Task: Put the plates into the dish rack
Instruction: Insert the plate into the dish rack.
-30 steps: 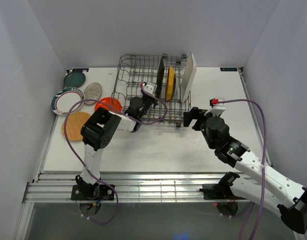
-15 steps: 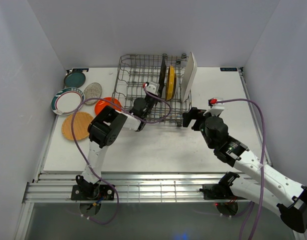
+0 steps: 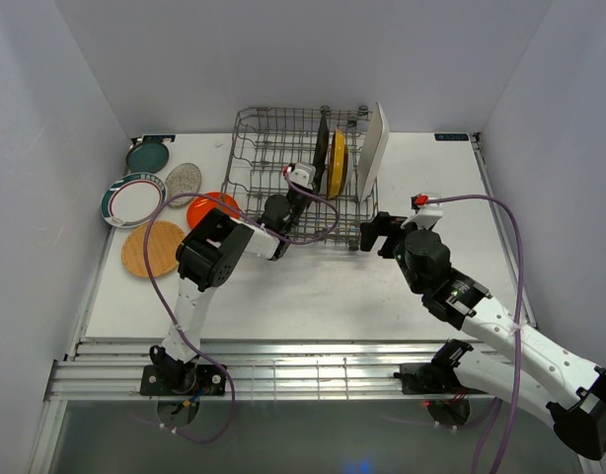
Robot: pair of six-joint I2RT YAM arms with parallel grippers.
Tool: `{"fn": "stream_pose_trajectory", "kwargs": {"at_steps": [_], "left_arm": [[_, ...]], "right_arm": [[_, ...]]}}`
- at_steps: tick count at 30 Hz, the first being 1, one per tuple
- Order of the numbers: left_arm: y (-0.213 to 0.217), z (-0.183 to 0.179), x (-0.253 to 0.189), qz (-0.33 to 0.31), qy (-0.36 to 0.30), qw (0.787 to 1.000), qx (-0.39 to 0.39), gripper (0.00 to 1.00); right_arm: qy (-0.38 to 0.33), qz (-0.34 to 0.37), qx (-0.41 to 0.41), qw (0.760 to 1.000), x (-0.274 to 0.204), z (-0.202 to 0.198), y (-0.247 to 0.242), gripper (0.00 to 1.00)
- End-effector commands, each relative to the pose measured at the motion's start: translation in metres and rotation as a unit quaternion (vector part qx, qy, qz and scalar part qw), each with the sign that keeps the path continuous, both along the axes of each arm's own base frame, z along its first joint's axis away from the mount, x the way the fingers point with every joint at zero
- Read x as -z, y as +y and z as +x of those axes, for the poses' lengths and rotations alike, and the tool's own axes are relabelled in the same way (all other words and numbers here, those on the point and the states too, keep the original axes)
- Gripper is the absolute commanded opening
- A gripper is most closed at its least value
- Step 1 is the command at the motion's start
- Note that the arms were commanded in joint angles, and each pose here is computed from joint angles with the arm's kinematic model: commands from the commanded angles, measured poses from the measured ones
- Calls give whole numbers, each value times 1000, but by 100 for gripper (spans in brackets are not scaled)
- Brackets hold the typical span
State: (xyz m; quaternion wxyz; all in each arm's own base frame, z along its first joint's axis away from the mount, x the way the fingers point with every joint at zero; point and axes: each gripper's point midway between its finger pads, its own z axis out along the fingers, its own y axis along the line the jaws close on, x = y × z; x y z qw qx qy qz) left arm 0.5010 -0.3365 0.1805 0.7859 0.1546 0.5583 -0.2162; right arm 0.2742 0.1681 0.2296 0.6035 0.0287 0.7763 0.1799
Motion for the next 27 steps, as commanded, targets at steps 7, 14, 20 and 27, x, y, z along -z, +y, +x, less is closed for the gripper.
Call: {"fn": "stream_pose_trajectory", "kwargs": {"at_steps": [7, 14, 20, 27], "left_arm": [[31, -35, -126, -118, -171, 978, -7, 0], [29, -38, -141, -122, -188, 975, -2, 0], [30, -37, -148, -123, -199, 972, -5, 0], [32, -39, -162, -131, -211, 969, -5, 0]], "right_arm": [[-20, 27, 4, 999, -22, 3, 3, 91], [-20, 27, 2, 999, -21, 3, 4, 91], [-20, 28, 2, 999, -22, 3, 4, 91], [-19, 27, 1, 999, -22, 3, 5, 91]]}}
